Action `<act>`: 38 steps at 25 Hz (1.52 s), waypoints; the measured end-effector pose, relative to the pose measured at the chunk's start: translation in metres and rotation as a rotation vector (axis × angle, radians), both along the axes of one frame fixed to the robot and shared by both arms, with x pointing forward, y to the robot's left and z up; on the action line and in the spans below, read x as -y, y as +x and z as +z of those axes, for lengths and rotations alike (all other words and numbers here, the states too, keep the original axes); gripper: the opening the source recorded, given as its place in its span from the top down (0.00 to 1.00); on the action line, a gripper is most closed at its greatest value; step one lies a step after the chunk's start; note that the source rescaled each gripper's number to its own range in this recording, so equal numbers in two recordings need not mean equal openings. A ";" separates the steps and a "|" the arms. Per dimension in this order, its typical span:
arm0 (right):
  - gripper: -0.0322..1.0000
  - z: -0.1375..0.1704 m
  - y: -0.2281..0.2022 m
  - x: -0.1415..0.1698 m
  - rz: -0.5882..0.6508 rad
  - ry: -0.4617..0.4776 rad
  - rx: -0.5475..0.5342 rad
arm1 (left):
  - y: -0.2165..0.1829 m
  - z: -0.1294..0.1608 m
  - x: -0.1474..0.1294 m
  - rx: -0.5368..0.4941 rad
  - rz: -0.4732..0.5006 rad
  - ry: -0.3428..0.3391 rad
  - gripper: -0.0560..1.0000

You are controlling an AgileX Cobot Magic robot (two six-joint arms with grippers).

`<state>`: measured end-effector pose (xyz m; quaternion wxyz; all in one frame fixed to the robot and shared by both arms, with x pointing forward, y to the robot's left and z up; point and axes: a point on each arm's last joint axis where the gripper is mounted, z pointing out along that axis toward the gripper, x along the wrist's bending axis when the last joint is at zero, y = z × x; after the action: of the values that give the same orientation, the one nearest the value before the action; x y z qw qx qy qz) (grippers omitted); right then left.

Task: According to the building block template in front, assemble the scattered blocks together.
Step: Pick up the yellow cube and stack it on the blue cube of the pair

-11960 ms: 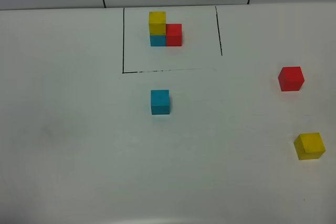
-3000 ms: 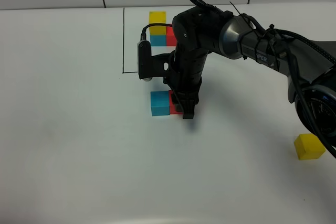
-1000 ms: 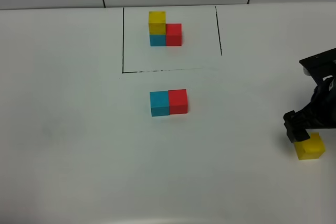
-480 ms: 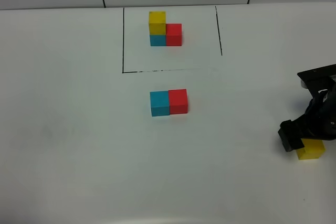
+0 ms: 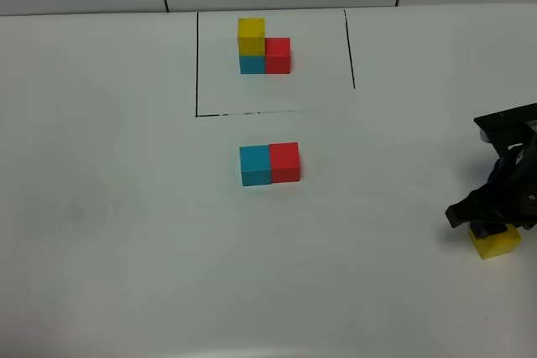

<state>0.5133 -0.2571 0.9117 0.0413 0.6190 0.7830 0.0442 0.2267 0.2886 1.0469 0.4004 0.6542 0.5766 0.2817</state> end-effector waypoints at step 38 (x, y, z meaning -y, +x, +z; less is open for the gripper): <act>0.96 0.054 0.070 -0.299 1.400 -0.047 0.093 | 0.000 0.000 0.000 0.000 0.000 0.000 0.23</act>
<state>0.5837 0.0415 0.9656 0.0501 -0.0342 0.9957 0.0697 0.2267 0.2886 1.0469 0.4004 0.6542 0.5766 0.2817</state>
